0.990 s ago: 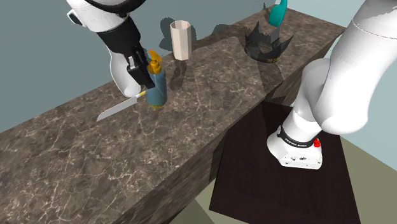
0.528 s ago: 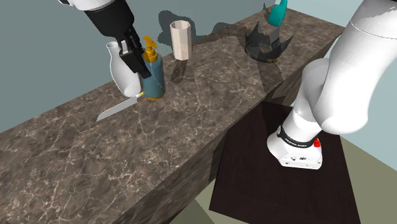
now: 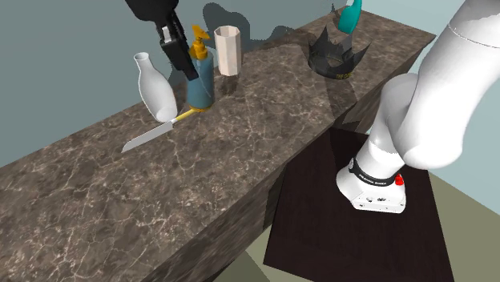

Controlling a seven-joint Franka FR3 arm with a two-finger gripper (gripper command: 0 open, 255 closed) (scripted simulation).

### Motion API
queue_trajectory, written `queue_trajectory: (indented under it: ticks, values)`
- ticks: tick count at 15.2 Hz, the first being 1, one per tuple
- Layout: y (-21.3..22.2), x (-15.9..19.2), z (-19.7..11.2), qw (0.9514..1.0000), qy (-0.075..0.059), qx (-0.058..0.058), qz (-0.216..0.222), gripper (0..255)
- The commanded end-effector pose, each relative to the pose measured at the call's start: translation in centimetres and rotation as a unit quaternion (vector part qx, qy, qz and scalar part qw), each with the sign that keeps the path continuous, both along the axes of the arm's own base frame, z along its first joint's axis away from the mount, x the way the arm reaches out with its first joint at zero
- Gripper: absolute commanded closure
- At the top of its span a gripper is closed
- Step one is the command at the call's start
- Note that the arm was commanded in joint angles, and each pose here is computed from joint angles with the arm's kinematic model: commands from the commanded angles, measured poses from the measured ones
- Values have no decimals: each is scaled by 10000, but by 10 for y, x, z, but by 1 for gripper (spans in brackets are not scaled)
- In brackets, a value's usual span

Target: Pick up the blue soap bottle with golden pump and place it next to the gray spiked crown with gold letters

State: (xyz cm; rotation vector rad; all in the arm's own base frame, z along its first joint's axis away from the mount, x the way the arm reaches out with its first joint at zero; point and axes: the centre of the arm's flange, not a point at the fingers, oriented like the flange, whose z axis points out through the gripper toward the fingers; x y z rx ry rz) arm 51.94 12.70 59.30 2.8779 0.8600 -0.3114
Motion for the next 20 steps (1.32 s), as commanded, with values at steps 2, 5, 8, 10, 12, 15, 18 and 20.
queue_trajectory:
  ticks: [2, 5, 8, 10, 12, 15, 18, 20]
  values:
    - [-36, -11, -1, 10000, -2, 1, 3, 255]
    - [-74, -23, 0, 10000, -2, 1, 3, 255]
    - [-112, -35, 0, 10000, -2, 1, 3, 255]
    - [-137, -43, 0, 10000, -2, 1, 3, 255]
    - [-162, -51, 0, 10000, -2, 1, 3, 255]
    - [-200, -62, 0, 10000, -2, 1, 3, 255]
    - [-238, -74, 0, 10000, -2, 1, 3, 255]
    - [-263, -82, 0, 10000, -2, 1, 3, 255]
